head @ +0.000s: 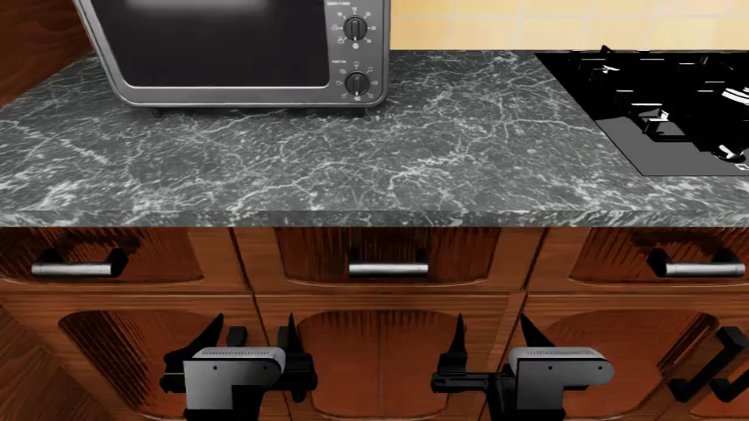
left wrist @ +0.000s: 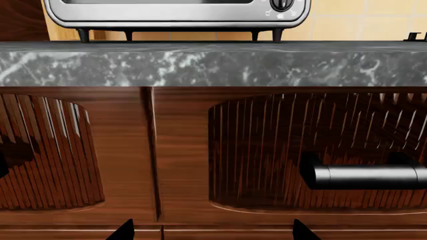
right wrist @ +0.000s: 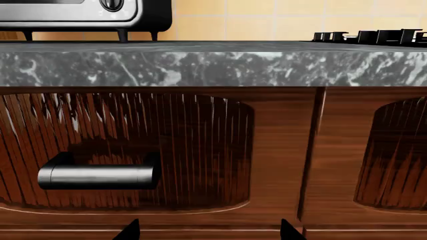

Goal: Open the toaster oven door.

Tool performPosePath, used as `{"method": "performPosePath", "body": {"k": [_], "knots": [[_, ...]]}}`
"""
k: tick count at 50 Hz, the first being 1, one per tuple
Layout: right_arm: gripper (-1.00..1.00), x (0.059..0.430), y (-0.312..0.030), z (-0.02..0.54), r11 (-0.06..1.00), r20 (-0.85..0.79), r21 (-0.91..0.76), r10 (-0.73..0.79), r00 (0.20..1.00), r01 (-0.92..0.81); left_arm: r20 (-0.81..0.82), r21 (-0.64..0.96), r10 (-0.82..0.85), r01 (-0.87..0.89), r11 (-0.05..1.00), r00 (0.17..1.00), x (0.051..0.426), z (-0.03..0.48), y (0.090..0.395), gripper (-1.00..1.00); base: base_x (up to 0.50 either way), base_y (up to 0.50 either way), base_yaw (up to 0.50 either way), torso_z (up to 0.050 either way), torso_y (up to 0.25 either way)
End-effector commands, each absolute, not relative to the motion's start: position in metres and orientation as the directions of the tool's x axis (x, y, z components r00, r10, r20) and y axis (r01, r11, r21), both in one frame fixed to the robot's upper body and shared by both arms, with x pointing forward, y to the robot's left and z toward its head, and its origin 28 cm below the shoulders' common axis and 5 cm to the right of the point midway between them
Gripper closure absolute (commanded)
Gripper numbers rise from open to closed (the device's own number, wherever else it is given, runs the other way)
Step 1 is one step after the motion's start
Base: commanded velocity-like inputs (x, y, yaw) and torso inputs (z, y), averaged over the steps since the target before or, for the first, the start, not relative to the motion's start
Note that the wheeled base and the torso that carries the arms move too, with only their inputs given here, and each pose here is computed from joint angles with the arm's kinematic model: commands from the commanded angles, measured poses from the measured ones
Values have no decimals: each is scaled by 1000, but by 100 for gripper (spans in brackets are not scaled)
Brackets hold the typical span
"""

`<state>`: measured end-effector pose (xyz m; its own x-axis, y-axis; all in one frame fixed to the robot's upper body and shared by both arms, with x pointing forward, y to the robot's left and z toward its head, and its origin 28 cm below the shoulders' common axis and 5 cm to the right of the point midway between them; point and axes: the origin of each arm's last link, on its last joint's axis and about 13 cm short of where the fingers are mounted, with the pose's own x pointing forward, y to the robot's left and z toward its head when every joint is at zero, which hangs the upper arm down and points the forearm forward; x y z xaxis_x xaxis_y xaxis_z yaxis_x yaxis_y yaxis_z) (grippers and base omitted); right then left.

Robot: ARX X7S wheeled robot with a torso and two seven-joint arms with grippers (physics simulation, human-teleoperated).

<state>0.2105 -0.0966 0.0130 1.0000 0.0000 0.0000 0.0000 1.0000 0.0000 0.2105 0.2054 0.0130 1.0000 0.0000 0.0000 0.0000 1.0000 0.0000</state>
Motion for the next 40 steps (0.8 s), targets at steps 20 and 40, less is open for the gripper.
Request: {"method": "performPosePath", "body": {"k": [20, 40], "knots": [[-100, 205, -96, 15, 1000, -8, -14, 12, 1000, -12, 5, -51, -15, 15, 999, 1000, 211, 25, 206, -100, 0, 0, 0, 26, 0], [-100, 233, -106, 85, 998, 128, -62, 24, 991, -16, 80, -8, -57, 58, 998, 995, 225, 100, 221, -100, 0, 0, 0, 50, 0]]}}
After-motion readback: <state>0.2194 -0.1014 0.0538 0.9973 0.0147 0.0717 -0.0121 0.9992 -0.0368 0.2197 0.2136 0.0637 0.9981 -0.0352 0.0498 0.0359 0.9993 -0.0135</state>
